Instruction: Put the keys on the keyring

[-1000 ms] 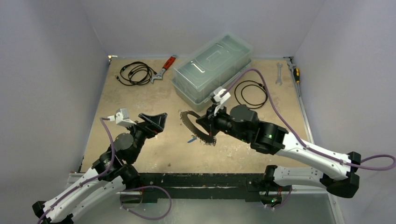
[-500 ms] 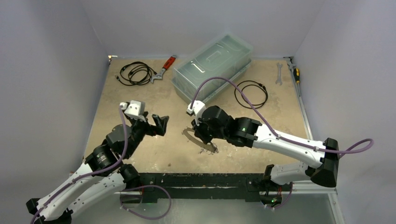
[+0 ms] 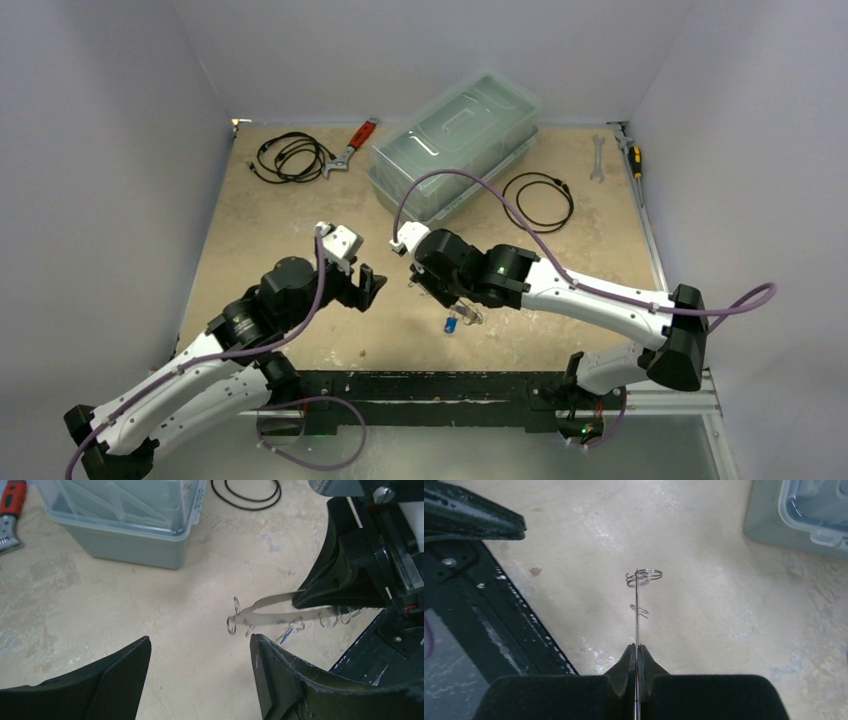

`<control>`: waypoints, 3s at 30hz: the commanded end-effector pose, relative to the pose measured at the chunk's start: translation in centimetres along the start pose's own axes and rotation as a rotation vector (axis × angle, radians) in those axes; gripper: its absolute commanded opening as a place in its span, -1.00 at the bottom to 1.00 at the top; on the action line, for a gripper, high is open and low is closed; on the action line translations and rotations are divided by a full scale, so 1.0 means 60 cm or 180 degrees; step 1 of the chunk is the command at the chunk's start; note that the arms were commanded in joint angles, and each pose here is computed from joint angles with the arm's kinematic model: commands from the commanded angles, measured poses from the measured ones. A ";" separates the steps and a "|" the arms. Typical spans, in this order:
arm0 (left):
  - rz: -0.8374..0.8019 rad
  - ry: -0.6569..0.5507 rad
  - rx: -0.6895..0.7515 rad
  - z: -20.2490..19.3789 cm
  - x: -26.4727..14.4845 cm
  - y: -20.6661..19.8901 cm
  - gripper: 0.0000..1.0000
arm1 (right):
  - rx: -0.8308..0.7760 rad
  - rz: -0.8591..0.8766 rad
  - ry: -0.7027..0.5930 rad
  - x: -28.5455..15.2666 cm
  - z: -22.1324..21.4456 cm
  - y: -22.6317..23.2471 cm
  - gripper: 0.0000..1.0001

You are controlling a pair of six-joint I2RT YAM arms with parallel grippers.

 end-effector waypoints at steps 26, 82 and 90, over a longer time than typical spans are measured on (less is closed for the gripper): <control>0.0437 0.0047 -0.0002 0.007 0.000 0.023 0.58 | 0.0353 0.0573 -0.0918 -0.031 0.011 0.023 -1.00; 0.0996 -0.0221 -0.0092 0.021 -0.038 0.057 0.87 | 0.0900 0.1269 -0.0528 0.193 -0.061 0.047 -1.00; 0.1014 -0.0187 -0.0081 0.020 -0.035 0.058 0.87 | 0.0870 0.1144 -0.0455 0.203 -0.078 0.016 -1.00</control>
Point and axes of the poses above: each gripper's point midway between its finger pads, its own x axis out along the fingers, its own y axis along the line the jaws close on, z = x × y, the point moved 8 cm from there along -x, back along the fingers, and after that the axes turned 8 degrees about x, right-handed, at the moved point
